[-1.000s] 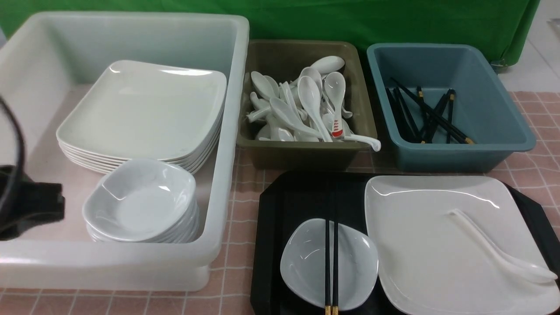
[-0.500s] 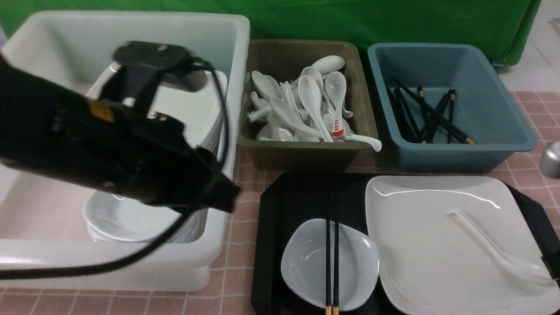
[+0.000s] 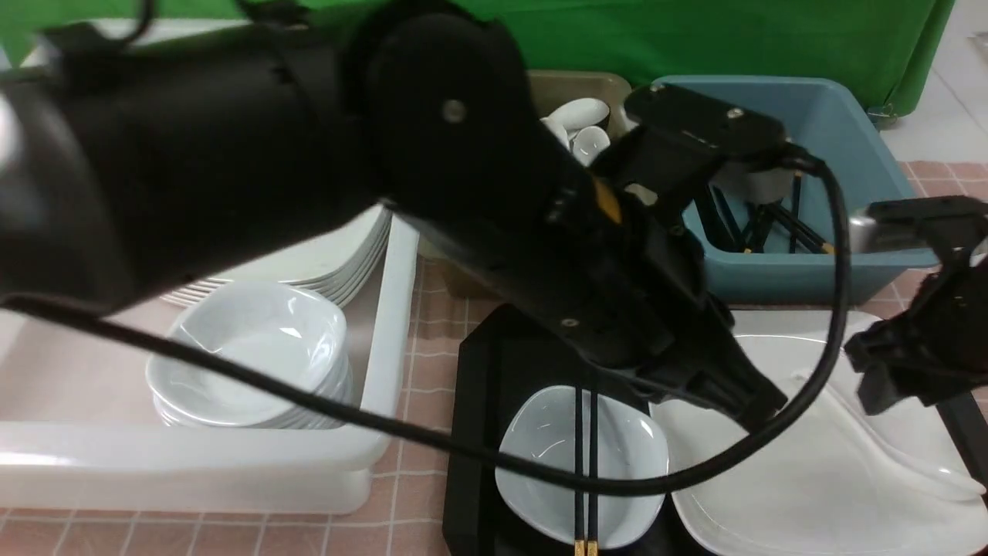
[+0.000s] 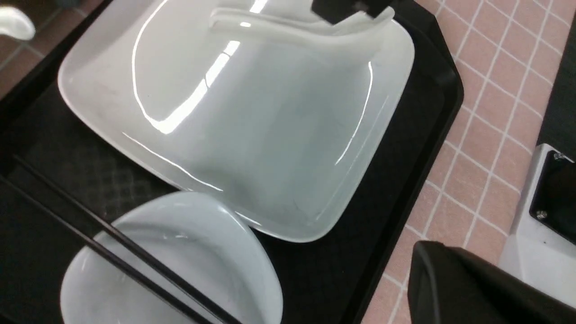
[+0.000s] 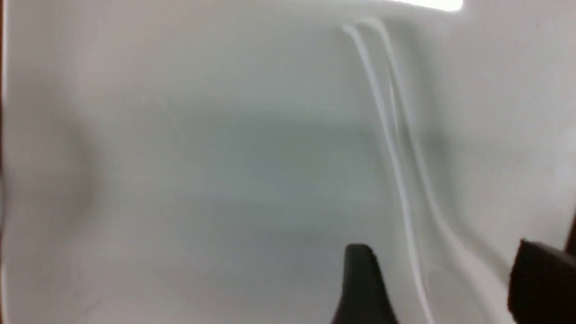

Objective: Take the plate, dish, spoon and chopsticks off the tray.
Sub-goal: Use the right arm to grab a soup spoon from the plate

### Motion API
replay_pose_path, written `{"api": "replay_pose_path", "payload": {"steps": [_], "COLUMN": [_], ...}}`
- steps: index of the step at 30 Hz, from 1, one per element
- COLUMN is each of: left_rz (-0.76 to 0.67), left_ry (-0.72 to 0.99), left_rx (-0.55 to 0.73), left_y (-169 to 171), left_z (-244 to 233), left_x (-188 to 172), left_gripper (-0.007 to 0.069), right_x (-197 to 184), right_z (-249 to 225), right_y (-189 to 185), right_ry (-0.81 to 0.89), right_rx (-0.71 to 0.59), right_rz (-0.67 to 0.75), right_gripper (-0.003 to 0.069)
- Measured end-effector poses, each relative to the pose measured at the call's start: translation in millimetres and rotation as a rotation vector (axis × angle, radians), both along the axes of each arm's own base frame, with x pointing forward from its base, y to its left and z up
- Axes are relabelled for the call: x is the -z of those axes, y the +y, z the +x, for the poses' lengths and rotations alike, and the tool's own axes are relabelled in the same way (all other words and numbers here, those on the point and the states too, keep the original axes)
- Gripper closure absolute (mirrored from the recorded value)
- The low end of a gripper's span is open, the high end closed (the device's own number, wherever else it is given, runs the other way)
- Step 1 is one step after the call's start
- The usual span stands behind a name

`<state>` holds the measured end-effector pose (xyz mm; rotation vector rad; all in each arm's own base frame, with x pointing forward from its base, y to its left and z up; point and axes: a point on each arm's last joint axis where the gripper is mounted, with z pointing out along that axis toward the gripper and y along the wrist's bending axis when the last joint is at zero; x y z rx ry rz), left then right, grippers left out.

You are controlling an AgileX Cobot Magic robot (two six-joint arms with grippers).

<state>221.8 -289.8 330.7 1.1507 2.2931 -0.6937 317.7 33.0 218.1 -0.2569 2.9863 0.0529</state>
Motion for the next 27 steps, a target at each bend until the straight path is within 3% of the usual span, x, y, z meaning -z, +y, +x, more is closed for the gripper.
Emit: {"api": "replay_pose_path", "payload": {"steps": [11,14,18,19,25,27], "left_rz": [0.142,0.151,0.148,0.146,0.124,0.103], "left_ry": [-0.059,-0.061,-0.061,-0.057,-0.032,-0.047], "left_rx": [0.016,0.017,-0.003,-0.018,-0.124,-0.172], "left_y": [-10,-11,-7,-5,13,29], "left_z": [21,22,28,30,49,58], "left_x": [34,36,36,36,26,10], "left_gripper": [0.0630,0.0629,0.0629,0.0629,0.0629,0.0629], "right_x": [60,64,64,62,28,-7], "right_z": [36,39,37,36,28,20], "right_y": [3,3,3,4,11,21], "right_ry": [0.047,0.054,0.068,0.071,0.007,-0.092], "right_rx": [-0.014,-0.016,-0.030,-0.030,-0.040,-0.062], "right_rz": [-0.008,-0.012,-0.011,-0.005,0.032,0.066], "right_gripper": [0.0158,0.0247,0.0531,0.0562,0.0554,0.0554]}}
